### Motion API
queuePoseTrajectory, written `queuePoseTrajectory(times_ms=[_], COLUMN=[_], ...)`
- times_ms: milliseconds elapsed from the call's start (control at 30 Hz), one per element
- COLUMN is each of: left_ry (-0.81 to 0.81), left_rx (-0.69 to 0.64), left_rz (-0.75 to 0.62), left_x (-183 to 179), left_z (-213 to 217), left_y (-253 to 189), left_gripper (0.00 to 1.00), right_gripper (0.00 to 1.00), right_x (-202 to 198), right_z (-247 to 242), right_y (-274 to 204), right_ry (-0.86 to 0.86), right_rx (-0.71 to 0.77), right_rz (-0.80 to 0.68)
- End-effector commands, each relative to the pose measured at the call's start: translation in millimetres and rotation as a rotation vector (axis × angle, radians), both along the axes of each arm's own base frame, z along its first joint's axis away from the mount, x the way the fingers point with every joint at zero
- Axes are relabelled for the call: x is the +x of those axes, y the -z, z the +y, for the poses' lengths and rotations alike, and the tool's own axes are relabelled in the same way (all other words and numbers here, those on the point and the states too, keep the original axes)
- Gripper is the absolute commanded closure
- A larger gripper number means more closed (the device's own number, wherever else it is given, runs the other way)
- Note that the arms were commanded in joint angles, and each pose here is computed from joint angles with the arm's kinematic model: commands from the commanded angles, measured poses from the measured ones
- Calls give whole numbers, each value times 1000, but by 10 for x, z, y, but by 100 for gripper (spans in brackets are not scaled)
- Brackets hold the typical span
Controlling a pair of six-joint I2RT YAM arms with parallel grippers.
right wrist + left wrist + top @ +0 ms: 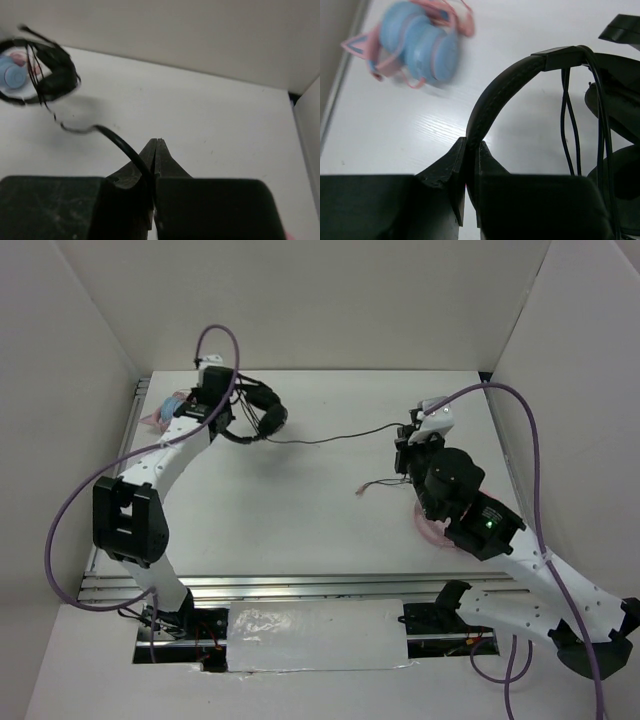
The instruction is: Wrap the headphones
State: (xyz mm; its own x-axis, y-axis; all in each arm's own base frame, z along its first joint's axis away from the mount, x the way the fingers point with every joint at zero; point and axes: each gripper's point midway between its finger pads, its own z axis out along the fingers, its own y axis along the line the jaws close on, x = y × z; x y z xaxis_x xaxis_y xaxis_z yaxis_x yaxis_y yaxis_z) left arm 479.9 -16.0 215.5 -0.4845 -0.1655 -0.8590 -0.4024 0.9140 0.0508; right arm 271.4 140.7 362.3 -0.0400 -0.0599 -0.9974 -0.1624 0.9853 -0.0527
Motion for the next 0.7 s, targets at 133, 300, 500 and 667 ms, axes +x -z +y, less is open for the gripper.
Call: queuePoseTrajectory(times_ms=[133,300,500,667], left_ry=[444,703,949,1055], left_rx=[61,153,198,111], left_rz=[-96,-63,-70,-128], left_x=[-183,-654,-1388,-1768], left_z=[-1018,-1697,-2156,-2349], left_y=[62,202,299,171], left_gripper=[100,100,100,100], right_gripper=[100,100,100,100], right_x=[-15,185,579,1231], right_z=[58,168,154,142], right_y=[-1092,-1329,-1411,-1018], right_ry=[-94,-165,-195,-222], right_rx=[-41,-119,-191,-258], right_rz=[-284,-325,-317,-203])
